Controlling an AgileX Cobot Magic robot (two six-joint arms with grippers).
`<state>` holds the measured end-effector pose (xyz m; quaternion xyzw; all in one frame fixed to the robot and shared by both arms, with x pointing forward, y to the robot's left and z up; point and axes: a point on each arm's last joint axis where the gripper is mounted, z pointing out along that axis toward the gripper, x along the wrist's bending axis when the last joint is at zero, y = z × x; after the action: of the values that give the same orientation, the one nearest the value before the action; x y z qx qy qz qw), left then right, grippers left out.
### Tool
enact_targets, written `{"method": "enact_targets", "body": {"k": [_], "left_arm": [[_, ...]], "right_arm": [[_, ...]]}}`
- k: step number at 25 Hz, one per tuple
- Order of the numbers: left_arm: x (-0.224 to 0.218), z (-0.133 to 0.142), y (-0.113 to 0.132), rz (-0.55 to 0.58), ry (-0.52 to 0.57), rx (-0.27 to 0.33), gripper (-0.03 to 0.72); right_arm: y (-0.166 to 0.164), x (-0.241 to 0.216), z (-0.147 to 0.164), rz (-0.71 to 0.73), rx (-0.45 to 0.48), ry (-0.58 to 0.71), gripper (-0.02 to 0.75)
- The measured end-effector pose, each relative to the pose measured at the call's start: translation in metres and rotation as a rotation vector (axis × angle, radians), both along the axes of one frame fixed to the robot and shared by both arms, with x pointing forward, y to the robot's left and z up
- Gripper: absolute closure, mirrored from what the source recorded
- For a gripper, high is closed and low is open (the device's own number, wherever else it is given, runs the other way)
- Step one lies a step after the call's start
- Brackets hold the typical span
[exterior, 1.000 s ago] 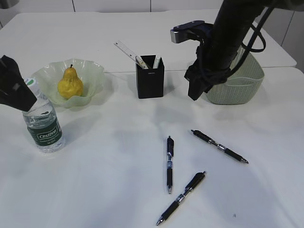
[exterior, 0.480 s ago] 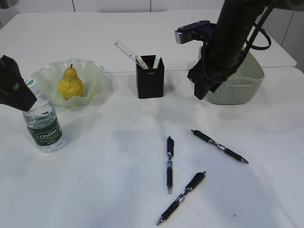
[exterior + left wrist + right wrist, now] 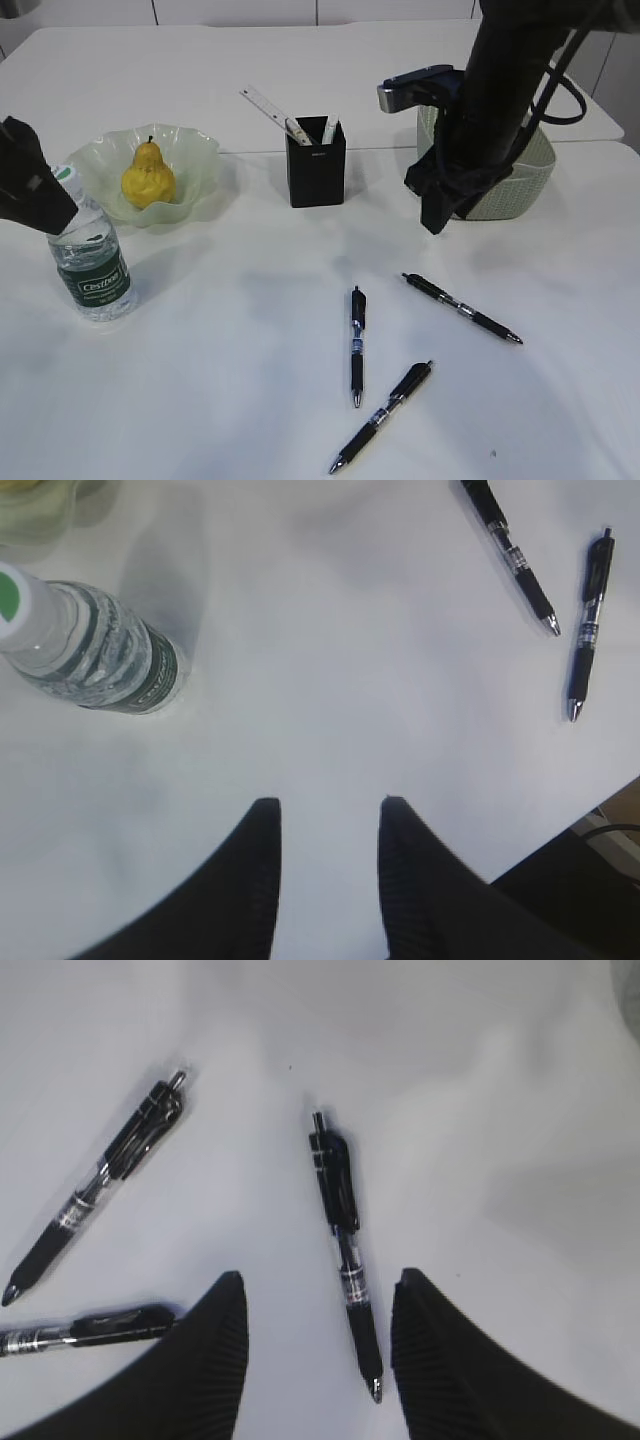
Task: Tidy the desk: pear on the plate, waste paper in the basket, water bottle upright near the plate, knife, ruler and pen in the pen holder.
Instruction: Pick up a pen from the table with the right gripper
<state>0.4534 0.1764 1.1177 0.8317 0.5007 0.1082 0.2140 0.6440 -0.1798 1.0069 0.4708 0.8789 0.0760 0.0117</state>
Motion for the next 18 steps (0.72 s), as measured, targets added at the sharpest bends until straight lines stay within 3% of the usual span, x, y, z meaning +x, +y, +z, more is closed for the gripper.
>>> {"method": "enact_targets", "body": {"k": [18], "left_arm": [[0.001, 0.001, -0.001, 0.000, -0.012, -0.007, 0.462]], "right_arm": [[-0.001, -0.005, -0.017, 0.086, -0.016, 0.048, 0.365]]}}
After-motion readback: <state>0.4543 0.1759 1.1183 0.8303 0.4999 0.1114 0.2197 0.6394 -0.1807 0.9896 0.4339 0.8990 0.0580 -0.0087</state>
